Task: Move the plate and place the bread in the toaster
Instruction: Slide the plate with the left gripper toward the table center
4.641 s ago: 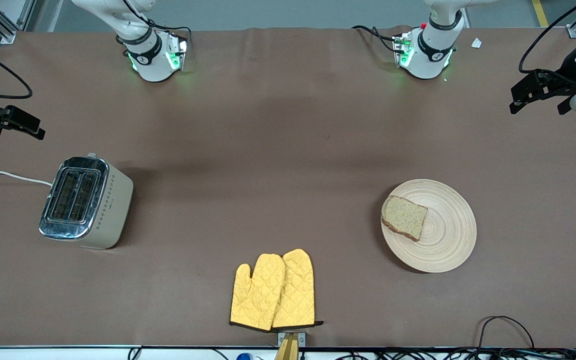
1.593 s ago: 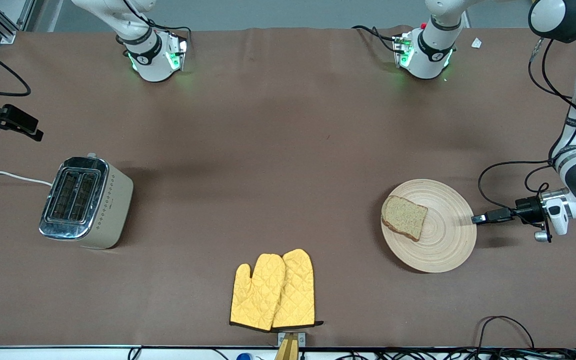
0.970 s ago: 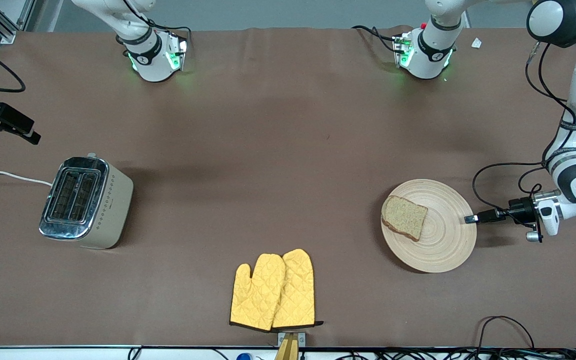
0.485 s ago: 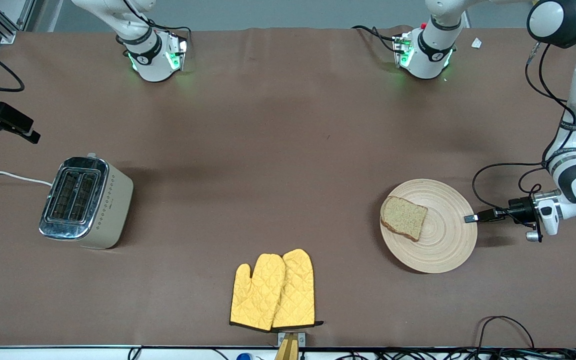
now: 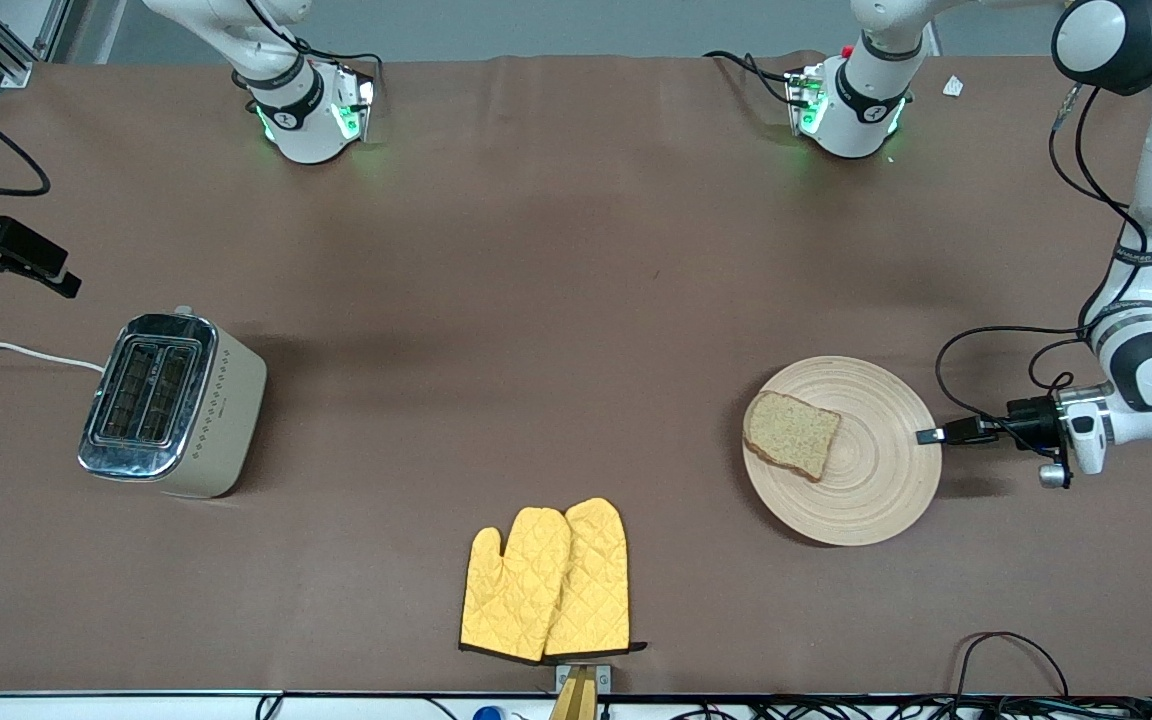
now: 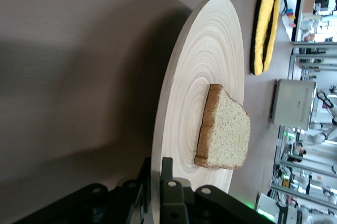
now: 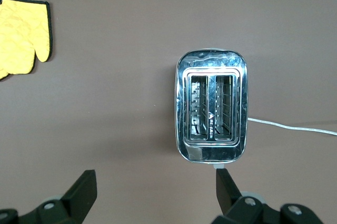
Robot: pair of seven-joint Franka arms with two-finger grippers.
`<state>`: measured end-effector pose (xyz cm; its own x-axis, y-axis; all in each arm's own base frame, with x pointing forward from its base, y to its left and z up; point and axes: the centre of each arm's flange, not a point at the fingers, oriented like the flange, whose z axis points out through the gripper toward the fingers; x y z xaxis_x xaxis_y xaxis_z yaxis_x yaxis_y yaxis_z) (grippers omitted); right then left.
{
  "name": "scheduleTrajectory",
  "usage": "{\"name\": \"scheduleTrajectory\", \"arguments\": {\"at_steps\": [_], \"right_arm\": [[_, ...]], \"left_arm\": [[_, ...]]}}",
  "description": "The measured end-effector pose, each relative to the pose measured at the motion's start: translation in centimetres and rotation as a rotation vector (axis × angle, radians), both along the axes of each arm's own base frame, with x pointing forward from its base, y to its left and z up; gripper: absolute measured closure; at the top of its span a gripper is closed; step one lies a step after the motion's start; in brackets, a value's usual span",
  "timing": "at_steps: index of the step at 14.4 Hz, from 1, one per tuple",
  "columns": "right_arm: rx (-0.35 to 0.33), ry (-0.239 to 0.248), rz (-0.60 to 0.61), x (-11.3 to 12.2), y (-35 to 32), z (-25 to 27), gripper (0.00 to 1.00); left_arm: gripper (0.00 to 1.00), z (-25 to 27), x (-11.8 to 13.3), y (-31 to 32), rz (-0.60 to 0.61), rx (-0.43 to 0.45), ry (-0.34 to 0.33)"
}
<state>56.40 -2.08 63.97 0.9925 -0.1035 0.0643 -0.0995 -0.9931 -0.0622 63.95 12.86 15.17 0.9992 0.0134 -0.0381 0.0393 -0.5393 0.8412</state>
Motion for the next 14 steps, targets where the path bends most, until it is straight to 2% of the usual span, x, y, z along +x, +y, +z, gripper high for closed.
{"name": "scheduleTrajectory", "arguments": {"at_steps": [4,8,11,14], "right_arm": [[0.001,0.006,-0.002,0.4,-0.1,-0.7,0.0],[0.001,0.008,-0.011,0.6,-0.7,-0.9,0.0],[-0.006,0.018,-0.013,0.5,-0.9,-1.1,0.0],[-0.011,0.07,-0.012,0.0,-1.1,-1.6,0.0]], "left_arm": [[0.91,1.1,0.8,-5.9,-0.086,-0.077,-0.011],[0.91,0.9,0.0,-12.8,-0.152,-0.134,0.001],[0.91,0.3,-1.4,-19.7,-0.153,-0.112,-0.019],[0.91,0.3,-3.8,-25.6,-0.131,-0.119,-0.008]]}}
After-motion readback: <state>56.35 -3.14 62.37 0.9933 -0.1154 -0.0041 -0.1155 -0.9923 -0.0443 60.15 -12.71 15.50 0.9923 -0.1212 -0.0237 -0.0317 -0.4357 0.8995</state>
